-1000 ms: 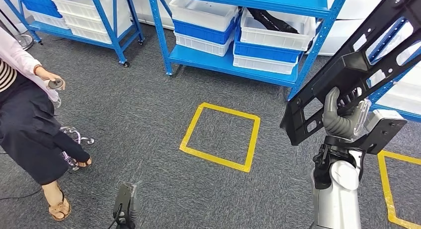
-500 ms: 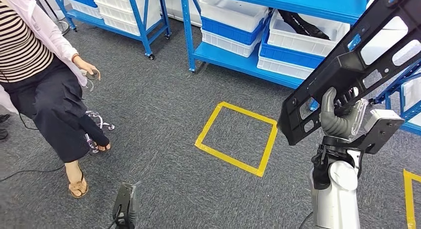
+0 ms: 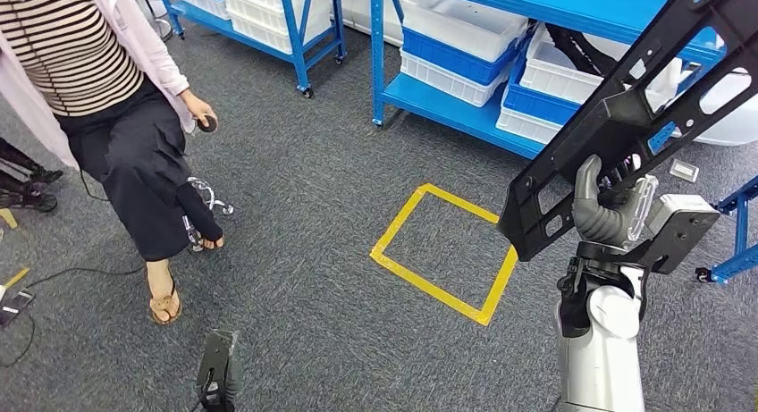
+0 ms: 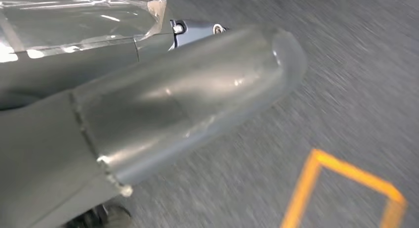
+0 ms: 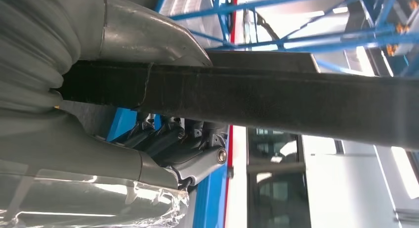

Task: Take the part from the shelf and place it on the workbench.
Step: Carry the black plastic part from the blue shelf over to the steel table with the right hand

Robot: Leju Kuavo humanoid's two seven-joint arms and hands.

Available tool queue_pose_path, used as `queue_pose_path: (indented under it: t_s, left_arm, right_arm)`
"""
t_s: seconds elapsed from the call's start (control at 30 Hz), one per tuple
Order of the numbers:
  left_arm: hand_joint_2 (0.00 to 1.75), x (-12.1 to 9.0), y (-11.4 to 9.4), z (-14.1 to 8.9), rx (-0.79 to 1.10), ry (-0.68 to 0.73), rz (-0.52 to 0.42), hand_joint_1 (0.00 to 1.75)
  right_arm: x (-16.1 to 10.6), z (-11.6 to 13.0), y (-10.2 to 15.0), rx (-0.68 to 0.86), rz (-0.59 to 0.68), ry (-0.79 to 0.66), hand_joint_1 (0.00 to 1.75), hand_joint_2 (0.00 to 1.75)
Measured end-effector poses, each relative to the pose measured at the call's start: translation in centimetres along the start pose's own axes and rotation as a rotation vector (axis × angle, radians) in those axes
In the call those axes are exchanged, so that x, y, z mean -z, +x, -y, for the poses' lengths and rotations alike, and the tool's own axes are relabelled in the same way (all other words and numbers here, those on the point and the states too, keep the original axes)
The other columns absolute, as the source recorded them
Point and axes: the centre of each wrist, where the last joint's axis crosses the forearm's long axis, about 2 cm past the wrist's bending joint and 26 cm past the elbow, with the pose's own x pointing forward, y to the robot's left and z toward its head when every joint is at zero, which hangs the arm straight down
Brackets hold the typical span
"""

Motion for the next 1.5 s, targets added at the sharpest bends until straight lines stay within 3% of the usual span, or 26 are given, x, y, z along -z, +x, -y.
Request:
queue_pose_path:
  t_s: [0.3, 0.57, 1.5]
  left_arm:
    - [0.0, -2.2, -2.8, -1.9, 0.208, 0.113, -0.444, 0.0]
    - [0.0, -4.3, -5.0, -2.9, 0.409, 0.095, -0.616, 0.0]
    - [0.0, -6.1, -6.6, -3.2, 0.549, 0.071, -0.703, 0.0]
  right_arm:
    - [-0.4, -0.5, 0.2, -0.037, 0.001, 0.008, 1.75, 1.75]
    - [-0.4, -0.5, 0.8, -0.046, 0.026, 0.005, 1.75, 1.75]
    - [-2.3, -0.3, 0.4, -0.059, 0.016, 0.002, 1.75, 1.75]
